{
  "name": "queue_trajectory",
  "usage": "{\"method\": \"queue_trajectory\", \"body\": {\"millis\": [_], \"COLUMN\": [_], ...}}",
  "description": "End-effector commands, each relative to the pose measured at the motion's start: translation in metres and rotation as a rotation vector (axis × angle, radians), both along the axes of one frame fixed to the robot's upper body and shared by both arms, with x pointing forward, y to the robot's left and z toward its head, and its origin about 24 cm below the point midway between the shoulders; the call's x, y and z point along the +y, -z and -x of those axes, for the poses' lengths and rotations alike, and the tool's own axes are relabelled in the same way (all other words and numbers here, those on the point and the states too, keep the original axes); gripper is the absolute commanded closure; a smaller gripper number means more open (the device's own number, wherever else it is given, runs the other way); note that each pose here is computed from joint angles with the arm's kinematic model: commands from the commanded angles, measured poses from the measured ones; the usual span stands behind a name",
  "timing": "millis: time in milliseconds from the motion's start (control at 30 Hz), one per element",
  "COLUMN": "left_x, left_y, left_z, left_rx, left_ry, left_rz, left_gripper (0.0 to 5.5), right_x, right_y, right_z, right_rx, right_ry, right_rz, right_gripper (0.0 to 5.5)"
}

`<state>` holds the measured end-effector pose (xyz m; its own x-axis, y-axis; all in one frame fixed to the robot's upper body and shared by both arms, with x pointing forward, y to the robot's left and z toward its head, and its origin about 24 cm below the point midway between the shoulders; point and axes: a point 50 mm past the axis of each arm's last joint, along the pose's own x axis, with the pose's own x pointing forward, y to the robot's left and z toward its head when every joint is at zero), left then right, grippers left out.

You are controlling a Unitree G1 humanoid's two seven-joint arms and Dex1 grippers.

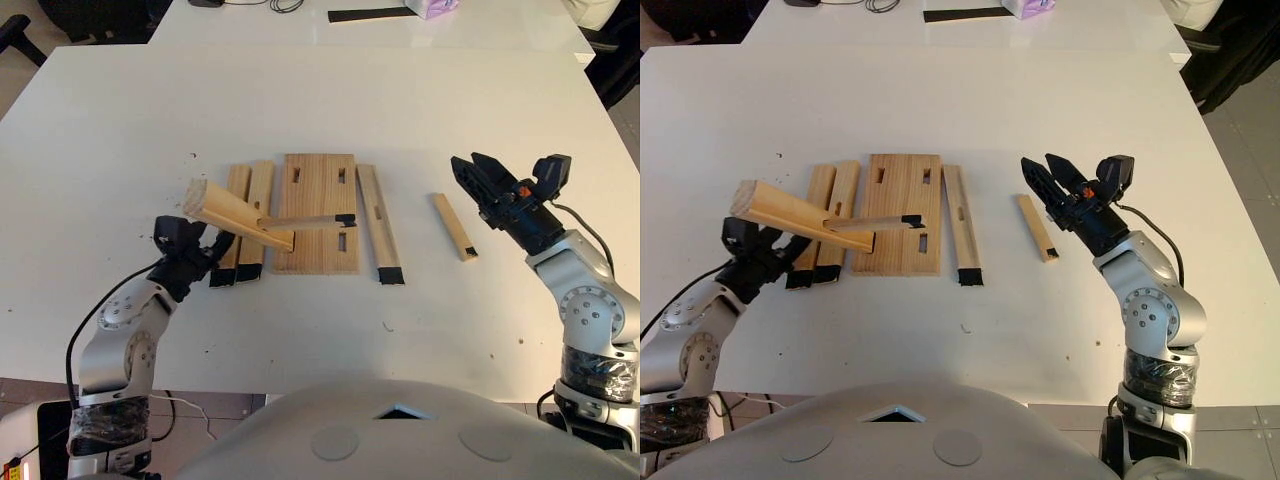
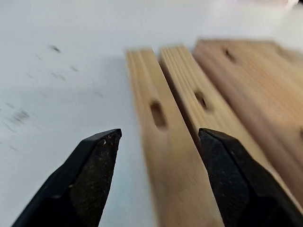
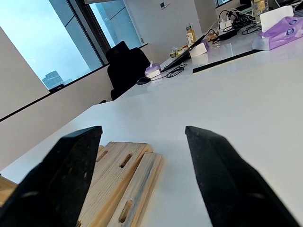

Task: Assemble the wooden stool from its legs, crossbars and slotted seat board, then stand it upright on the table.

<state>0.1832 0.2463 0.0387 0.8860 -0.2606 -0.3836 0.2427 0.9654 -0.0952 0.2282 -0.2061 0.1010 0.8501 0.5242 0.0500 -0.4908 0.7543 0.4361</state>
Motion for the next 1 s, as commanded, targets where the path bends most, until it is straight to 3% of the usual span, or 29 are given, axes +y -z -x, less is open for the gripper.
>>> {"method": "queue_trajectory", "body": {"millis": [33,700,1000], "left_x": [-0.003,0.014,0.023], "left_y": [0.010,0.016,0.011], "left_z": [0.002,0.033,0.034], "left_rx": [0.068,0.280,0.361], "left_ry": [0.015,-0.073,-0.011], "left_rz": [-0.043,-0.085,-0.095], "left_gripper": [2.45,2.45,3.49], "right_x": [0.004,0.007,0.013], "right_y": [0.000,0.012,0.016], "right_z": [0.002,0.023,0.026], "right_rx": [-0.003,0.044,0.046], "right_ry": [0.002,0.048,0.072], "right_rz": [-0.013,-0.039,-0.060], "right_gripper": [2.26,2.26,2.26]}}
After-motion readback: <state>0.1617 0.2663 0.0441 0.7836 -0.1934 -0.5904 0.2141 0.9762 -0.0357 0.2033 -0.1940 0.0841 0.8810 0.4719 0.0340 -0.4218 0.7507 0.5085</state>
